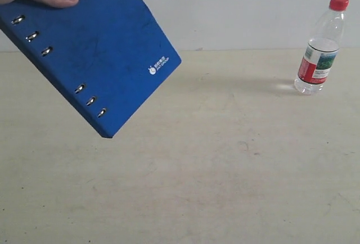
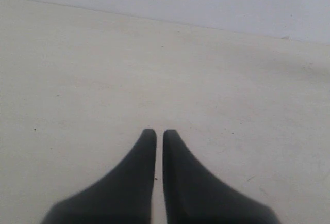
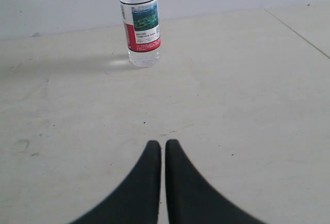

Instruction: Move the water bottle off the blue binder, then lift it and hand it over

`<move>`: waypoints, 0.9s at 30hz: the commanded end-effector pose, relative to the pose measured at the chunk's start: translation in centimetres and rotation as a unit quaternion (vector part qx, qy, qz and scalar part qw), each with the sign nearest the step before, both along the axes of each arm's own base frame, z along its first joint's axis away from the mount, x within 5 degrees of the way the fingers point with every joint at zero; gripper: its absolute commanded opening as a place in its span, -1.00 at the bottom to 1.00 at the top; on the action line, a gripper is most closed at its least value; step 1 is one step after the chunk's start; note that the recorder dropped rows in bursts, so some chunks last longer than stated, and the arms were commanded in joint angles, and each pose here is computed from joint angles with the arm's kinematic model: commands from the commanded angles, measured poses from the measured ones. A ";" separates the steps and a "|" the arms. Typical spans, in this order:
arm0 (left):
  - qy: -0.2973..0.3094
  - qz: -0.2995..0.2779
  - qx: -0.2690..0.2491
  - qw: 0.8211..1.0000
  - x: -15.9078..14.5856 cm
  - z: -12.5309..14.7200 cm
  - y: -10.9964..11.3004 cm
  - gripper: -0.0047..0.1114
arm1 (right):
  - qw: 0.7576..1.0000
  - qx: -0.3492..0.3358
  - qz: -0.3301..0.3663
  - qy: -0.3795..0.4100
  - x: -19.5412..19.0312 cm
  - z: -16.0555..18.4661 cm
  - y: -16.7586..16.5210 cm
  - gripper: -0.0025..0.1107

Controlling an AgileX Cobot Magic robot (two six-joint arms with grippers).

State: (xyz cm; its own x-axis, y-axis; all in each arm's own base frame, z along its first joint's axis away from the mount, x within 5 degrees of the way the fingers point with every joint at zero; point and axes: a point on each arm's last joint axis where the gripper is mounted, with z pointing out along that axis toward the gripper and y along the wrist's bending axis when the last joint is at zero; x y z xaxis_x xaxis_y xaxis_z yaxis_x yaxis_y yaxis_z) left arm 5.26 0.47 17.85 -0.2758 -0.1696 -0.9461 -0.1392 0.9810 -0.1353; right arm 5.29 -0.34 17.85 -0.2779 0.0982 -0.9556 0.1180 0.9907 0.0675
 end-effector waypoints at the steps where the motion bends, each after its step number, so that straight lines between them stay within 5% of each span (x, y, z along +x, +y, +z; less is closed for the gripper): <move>1: -0.009 -0.003 0.004 1.000 0.0 0.2 0.0 -0.84 | 1.000 -0.010 -0.003 -0.001 0.0 0.1 -0.1 -0.96; 27: -0.010 -0.003 0.005 1.000 0.0 0.2 0.0 -0.84 | 1.000 -0.004 -0.004 -0.004 0.0 0.2 -0.1 -0.96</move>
State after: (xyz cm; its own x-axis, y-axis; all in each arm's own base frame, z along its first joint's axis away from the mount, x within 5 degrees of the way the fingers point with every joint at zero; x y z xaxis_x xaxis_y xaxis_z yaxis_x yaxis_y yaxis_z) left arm 5.26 0.47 17.85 -0.2758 -0.1696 -0.9461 -0.1392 0.9810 -0.1353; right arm 5.29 -0.34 17.84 -0.2780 0.1001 -0.9554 0.1178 0.9906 0.0695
